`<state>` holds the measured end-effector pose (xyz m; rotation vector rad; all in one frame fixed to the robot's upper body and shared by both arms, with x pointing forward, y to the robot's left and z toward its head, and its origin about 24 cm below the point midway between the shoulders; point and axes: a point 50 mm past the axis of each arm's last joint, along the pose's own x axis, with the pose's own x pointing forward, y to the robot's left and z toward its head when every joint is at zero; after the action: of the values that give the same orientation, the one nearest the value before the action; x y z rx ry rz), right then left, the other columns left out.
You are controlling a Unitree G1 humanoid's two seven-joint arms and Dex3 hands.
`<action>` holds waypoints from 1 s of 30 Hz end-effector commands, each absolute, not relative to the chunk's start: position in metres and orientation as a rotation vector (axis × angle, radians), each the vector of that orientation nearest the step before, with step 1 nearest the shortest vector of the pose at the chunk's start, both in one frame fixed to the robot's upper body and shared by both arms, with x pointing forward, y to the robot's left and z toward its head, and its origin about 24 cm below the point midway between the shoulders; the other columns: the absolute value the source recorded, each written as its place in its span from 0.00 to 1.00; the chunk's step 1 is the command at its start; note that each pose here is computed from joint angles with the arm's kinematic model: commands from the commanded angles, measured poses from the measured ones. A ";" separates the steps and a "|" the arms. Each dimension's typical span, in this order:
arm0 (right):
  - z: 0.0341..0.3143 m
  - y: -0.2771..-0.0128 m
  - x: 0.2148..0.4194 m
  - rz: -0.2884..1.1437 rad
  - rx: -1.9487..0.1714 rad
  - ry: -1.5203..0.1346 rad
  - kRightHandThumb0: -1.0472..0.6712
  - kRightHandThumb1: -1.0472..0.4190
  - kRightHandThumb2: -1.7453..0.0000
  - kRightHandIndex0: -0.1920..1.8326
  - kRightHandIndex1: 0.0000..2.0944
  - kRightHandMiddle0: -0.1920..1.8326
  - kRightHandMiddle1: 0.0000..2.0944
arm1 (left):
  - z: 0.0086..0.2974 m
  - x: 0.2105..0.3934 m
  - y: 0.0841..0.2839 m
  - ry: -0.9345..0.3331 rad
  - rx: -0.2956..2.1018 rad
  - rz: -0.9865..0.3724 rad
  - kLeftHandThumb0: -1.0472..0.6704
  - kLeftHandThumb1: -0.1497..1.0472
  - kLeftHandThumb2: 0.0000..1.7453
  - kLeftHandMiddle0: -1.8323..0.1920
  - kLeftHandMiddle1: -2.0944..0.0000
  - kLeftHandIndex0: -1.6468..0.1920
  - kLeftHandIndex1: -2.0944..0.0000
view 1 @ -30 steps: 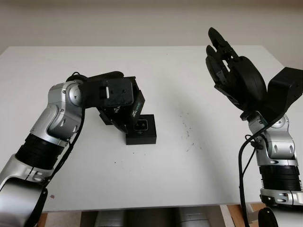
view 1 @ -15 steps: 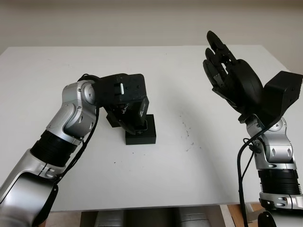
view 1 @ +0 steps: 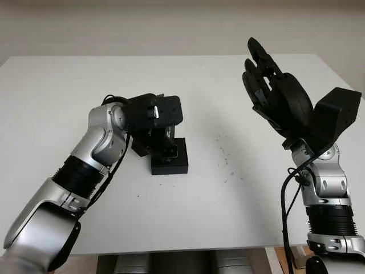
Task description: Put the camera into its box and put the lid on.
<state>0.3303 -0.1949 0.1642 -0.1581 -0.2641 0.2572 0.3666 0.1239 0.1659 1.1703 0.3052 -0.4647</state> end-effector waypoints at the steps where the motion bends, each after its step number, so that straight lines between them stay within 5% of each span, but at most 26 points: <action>1: 0.169 -0.194 0.329 0.258 -0.161 -0.294 0.21 0.00 0.76 0.05 0.03 0.07 0.03 | 0.172 0.367 0.115 0.314 1.150 -0.473 0.44 1.00 0.23 0.56 0.00 0.97 0.08; 4: 0.169 -0.193 0.328 0.255 -0.156 -0.295 0.22 0.00 0.76 0.05 0.03 0.07 0.03 | 0.173 0.366 0.111 0.378 1.127 -0.469 0.44 1.00 0.24 0.56 0.00 1.00 0.11; 7: 0.169 -0.193 0.329 0.254 -0.157 -0.296 0.22 0.00 0.76 0.05 0.03 0.07 0.03 | 0.177 0.365 0.108 0.419 1.112 -0.472 0.44 1.00 0.24 0.52 0.00 0.99 0.02; 14: 0.168 -0.192 0.331 0.251 -0.154 -0.295 0.22 0.00 0.76 0.05 0.03 0.07 0.03 | 0.188 0.360 0.101 0.447 1.109 -0.527 0.43 1.00 0.25 0.42 0.00 0.77 0.00; 17: 0.168 -0.191 0.331 0.250 -0.158 -0.298 0.21 0.00 0.76 0.05 0.03 0.08 0.03 | 0.192 0.358 0.095 0.446 1.105 -0.547 0.42 1.00 0.24 0.43 0.00 0.96 0.18; 22: 0.167 -0.188 0.331 0.245 -0.151 -0.301 0.21 0.00 0.76 0.06 0.03 0.08 0.03 | 0.193 0.358 0.090 0.433 1.085 -0.561 0.43 1.00 0.24 0.47 0.00 1.00 0.07; 23: 0.167 -0.188 0.331 0.241 -0.150 -0.301 0.21 0.00 0.76 0.06 0.03 0.08 0.03 | 0.193 0.359 0.089 0.433 1.085 -0.562 0.43 1.00 0.24 0.49 0.00 1.00 0.14; 25: 0.166 -0.189 0.330 0.237 -0.146 -0.301 0.21 0.00 0.76 0.06 0.03 0.08 0.03 | 0.192 0.359 0.089 0.430 1.082 -0.566 0.43 1.00 0.24 0.50 0.00 1.00 0.06; 30: 0.165 -0.190 0.328 0.228 -0.145 -0.293 0.21 0.00 0.77 0.06 0.03 0.08 0.03 | 0.189 0.359 0.087 0.368 1.120 -0.599 0.42 1.00 0.23 0.47 0.00 0.79 0.00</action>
<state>0.3301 -0.1911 0.1623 -0.1421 -0.2776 0.2271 0.3608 0.0975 0.1844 1.1108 0.4186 -0.5641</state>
